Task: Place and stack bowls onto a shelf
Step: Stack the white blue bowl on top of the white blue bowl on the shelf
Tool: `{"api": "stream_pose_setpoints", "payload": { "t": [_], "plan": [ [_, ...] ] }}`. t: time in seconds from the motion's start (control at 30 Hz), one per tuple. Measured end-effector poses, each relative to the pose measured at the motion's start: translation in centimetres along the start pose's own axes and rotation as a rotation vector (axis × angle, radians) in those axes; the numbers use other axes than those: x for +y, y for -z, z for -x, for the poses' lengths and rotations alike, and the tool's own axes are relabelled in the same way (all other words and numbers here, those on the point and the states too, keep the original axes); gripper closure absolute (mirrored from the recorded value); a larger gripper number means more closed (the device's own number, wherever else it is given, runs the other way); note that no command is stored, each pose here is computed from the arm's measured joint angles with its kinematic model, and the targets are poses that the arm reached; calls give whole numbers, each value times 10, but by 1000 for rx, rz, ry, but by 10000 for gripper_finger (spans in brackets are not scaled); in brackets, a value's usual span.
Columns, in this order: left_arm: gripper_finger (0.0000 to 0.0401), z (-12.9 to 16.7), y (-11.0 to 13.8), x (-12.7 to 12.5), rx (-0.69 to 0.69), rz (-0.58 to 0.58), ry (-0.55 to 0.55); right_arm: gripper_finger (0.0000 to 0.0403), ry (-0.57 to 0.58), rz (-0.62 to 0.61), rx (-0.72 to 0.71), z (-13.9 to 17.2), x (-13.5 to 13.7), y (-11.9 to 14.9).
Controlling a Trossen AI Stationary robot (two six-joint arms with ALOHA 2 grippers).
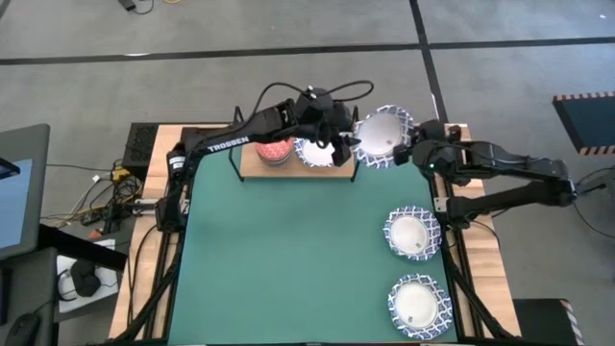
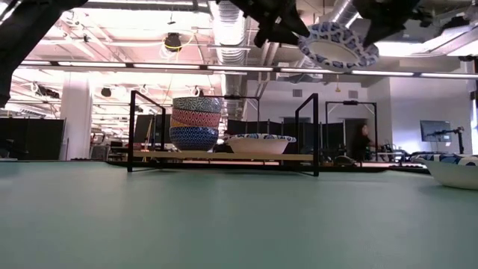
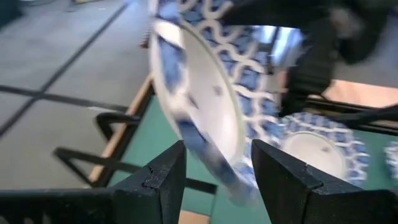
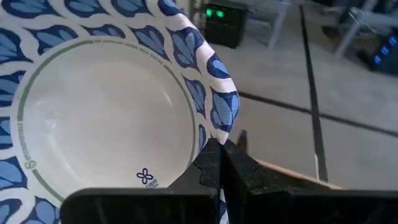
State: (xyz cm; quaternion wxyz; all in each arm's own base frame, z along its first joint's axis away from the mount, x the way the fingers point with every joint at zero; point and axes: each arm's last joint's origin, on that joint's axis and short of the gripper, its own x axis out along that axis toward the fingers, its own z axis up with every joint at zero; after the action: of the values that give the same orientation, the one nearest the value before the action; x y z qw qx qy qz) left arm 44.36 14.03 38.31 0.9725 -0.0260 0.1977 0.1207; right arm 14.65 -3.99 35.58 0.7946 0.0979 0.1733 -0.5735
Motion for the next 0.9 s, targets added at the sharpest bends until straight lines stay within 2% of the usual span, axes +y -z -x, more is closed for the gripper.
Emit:
{"api": "stream_pose_setpoints", "payload": {
  "t": [0.13,0.23,0.33,0.47,0.53,0.7,0.9],
  "plan": [
    [237,0,0,-4,7,-23,-110,380,-44,46,-13,0,17,-1],
    [256,1,1,-6,19,-28,-146,379,-37,71,-23,0,24,1],
    [300,3,1,-7,35,-38,-154,379,-41,89,-17,-1,30,4],
    [378,7,2,-5,68,-71,-167,368,-50,66,-11,-3,36,5],
    [391,9,2,-2,77,-76,-176,352,-63,54,-6,-3,37,5],
    [395,21,2,18,110,-65,-194,301,-124,-13,6,-2,40,2],
    [399,33,7,62,184,-127,-247,224,-167,-78,-4,0,39,-3]
  ]
}}
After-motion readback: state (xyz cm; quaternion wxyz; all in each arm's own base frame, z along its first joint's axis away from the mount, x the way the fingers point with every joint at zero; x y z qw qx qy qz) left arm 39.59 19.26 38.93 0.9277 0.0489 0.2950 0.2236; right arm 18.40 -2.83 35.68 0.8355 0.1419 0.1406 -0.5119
